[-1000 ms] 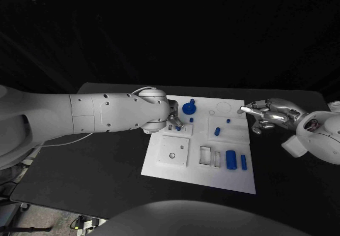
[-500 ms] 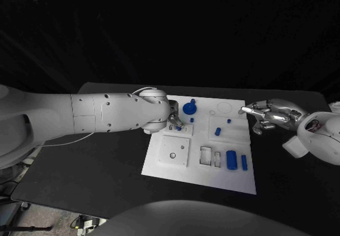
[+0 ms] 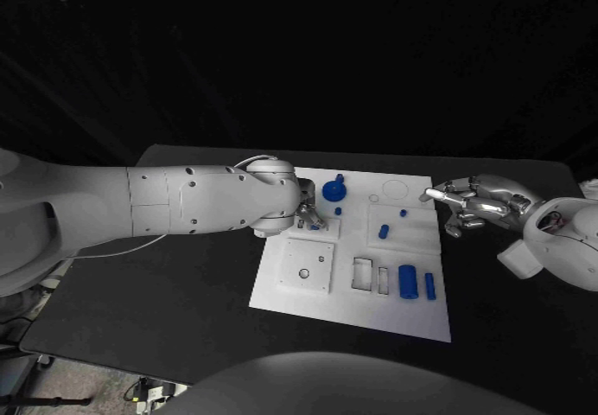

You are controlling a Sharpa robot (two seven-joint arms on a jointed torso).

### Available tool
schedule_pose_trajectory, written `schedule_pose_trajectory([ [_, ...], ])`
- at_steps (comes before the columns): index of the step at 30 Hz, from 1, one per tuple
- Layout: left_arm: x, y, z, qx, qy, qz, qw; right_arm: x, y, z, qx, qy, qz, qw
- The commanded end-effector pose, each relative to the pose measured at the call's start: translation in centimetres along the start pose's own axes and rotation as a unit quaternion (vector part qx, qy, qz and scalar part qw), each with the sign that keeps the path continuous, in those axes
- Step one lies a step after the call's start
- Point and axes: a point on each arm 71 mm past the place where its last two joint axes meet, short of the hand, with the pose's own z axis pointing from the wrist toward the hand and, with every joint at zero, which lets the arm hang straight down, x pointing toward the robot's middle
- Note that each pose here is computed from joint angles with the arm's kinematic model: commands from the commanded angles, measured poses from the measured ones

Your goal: Assemble the parts on the task board

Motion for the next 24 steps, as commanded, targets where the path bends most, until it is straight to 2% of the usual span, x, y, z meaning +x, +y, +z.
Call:
schedule_pose_trajectory([
  [1,0.21,0.78,-0.10,-0.067,0.009,0.005,0.998,0.20,-0.01,0.04,-0.001,0.010,0.001,1.000],
  [17,0.19,0.93,-0.05,-0.072,0.009,0.014,0.997,0.21,-0.11,0.03,0.000,0.011,0.002,1.000],
  [24,0.16,1.42,-0.31,-0.074,0.003,0.016,0.997,0.17,-0.18,-0.05,0.001,0.011,0.002,1.000],
])
